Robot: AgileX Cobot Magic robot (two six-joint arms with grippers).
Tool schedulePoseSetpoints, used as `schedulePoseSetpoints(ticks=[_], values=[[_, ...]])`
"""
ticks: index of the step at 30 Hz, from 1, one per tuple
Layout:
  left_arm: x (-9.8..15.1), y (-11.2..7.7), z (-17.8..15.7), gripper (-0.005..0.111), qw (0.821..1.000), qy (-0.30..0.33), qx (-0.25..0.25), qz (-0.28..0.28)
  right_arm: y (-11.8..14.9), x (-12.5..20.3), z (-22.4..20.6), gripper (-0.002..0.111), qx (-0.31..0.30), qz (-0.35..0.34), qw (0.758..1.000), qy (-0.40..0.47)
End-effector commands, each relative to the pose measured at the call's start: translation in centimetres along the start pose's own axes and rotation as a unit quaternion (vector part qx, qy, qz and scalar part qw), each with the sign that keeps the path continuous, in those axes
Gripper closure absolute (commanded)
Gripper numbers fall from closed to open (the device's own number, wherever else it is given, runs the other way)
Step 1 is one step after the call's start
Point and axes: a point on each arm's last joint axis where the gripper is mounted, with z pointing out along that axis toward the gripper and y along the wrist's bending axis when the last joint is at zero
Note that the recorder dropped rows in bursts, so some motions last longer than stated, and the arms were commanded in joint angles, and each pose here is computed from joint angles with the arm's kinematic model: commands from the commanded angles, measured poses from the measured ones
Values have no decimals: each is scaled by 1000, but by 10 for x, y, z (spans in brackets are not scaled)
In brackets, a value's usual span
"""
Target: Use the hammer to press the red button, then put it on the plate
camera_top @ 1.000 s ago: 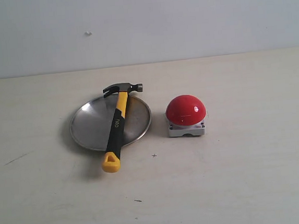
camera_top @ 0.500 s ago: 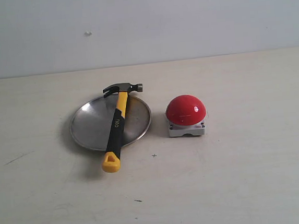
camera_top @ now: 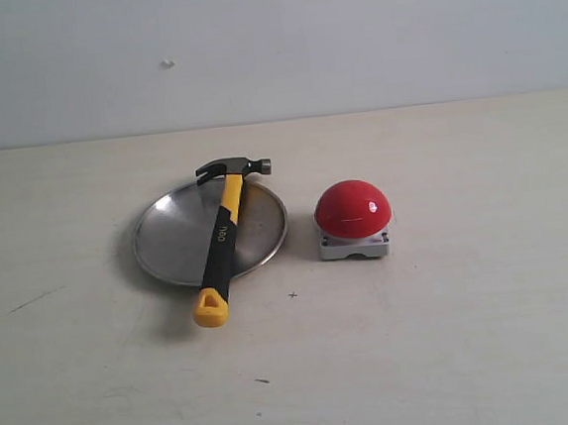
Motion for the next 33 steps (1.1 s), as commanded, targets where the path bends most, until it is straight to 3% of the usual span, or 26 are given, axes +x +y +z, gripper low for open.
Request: schedulePoseSetpoints(ticks=[1,17,20,26,33], values=[[1,0,0,107,1000,0,-2,7,0,1,0,108,-1,-3,1000,-2],[1,0,0,107,1000,0,-2,7,0,1,0,108,-1,-6,1000,-2],[1,0,0,107,1000,0,-2,7,-2,0,-1,108,11,-86,996,-12],[1,0,0,107,1000,0,-1,6,-12,-2,-7,108,102,-134,985,-30],[1,0,0,107,1000,0,-1,6,-24,3,-11,108,203,-121,972,-5]])
